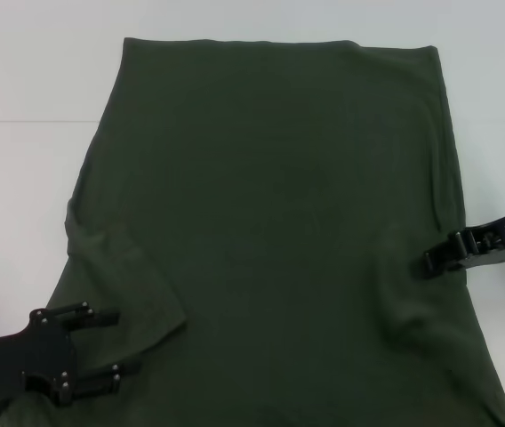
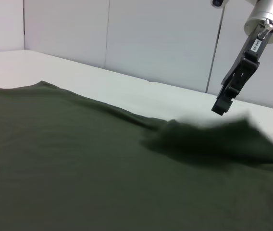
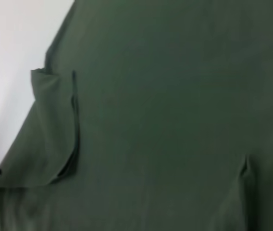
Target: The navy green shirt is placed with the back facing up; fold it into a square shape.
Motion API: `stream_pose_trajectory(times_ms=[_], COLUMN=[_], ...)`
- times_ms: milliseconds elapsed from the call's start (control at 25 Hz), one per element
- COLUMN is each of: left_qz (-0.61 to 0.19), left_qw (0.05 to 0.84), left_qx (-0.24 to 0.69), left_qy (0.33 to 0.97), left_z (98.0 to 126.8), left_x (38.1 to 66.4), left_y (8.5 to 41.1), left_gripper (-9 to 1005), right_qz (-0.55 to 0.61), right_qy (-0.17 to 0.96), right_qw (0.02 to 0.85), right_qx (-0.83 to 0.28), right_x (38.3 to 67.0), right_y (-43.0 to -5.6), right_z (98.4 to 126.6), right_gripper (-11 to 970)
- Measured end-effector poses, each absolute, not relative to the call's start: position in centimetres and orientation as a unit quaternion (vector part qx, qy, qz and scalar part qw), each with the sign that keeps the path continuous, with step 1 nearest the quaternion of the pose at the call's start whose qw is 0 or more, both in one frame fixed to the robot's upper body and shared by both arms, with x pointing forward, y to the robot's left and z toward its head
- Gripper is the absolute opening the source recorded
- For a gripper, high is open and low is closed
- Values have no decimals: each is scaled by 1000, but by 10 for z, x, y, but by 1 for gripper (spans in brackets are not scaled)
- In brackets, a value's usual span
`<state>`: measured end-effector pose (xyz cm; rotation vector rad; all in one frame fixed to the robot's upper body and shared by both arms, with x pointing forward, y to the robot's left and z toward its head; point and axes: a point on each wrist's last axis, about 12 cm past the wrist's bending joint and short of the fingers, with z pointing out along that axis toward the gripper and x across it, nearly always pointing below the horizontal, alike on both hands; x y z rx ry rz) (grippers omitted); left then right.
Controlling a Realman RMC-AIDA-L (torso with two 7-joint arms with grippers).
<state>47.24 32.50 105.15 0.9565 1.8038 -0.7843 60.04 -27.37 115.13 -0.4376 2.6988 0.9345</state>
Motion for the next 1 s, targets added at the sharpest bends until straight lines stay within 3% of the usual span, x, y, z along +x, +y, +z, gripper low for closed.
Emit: stream_pose_trajectory(times_ms=[160,360,480,680,1000], left_qz=[-319,-325,-340,-384,-472], left_qw=[459,456,449,421,328], left_qx=[389,381,360,286,169], left_qy=[732,735,744,771,801], left_z=[1051,1052,1055,1066,1084], left_x=[472,472,474,480,481], left_y=[325,325,327,337,351], left_gripper=[726,725,726,730,729], right_qz=[336,382,422,475,455], right_qy=[921,899,871,801,709], right_qw=[131,150,173,238,362], right_qx=[-149,-154,-183,-278,-398], right_x=[598,591,579,544,500], right_y=[-275,-284,-293,-295,-287], right_z=[1149,1147,1140,1114,1077], right_gripper=[78,304,552,757,756])
